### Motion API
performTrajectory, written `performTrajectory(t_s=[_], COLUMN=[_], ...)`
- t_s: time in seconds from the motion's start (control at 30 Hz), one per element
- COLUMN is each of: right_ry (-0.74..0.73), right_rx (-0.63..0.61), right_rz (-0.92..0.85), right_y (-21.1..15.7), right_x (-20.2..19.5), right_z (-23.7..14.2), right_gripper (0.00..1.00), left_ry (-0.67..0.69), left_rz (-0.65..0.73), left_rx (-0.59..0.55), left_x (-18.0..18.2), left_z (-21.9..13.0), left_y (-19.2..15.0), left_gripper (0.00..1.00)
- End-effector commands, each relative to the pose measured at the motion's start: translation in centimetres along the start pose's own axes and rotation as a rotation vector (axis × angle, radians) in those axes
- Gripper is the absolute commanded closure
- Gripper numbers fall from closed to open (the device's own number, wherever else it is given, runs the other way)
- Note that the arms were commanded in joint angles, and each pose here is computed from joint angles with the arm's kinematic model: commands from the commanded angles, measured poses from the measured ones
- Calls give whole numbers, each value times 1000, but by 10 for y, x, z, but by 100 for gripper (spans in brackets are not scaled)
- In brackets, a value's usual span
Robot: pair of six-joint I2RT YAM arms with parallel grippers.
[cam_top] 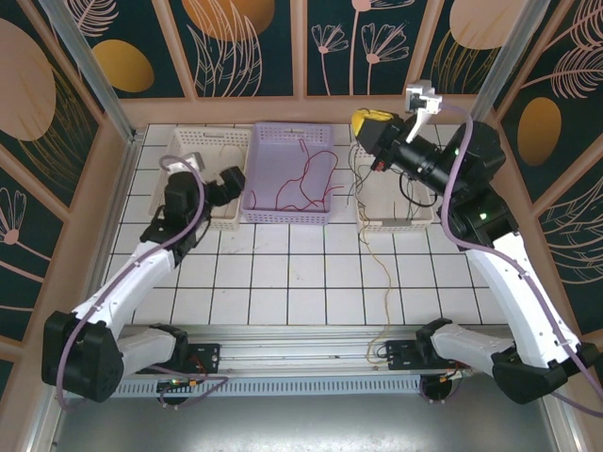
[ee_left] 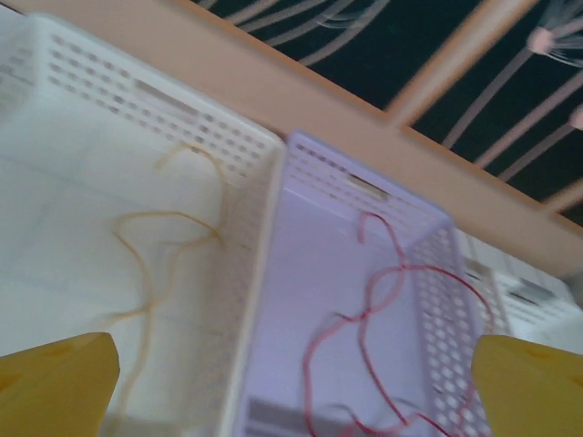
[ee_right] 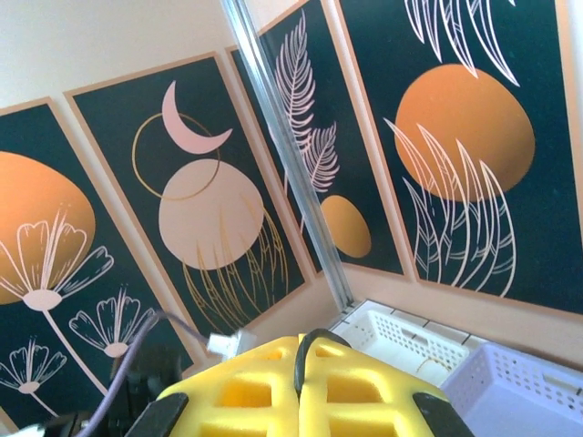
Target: Untangle the cables
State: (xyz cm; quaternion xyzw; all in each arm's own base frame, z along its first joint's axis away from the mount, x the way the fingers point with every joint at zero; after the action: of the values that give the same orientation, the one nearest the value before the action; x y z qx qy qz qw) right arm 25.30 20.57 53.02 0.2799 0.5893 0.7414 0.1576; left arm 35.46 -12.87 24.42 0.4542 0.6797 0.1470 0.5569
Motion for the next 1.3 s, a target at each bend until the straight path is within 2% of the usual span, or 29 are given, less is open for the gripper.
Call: performTrajectory(t_s=[0.0, 0.23, 0.43, 0.73, 1.07, 1.27], right_ry=[64, 125, 174, 208, 212, 221], right_rx=[-55, -54, -51, -62, -62, -61], right_rz=[-26, 1, 26, 26, 26, 28], right_y=[34, 68, 81, 96, 96, 97], right_x=[14, 22, 28, 34, 34, 36], right_z=[6, 31, 43, 48, 51, 52], right_gripper=[100, 100, 100, 100, 100, 100], left_ry=[-173, -335, -441, -562, -724, -800], left_rz=[-11, 32, 52, 115, 127, 162], left_rx=[64, 147, 244, 398, 467, 547], left_x=[-40, -69, -82, -119, -157, -189], left_z=[-6, -14, -9, -8, -32, -39], left_y=[-31, -80, -125, -194, -228, -264], left_gripper=[2, 1, 2, 2, 2, 1])
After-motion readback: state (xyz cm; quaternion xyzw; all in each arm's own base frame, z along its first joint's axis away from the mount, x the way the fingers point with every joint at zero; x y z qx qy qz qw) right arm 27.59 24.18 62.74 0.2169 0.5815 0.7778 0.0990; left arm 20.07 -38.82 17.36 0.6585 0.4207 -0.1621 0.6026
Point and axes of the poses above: each hand's point on the last joint's axis, 136 mm out from that joint toward the fingers, its own z axis out along the fingers, its own x axis along the line the jaws close on, y = z × x, the point moved 2 cm from there along -z, back along the fingers, and after that the axes turned 5 degrees about -z, right-handed, at the moved point
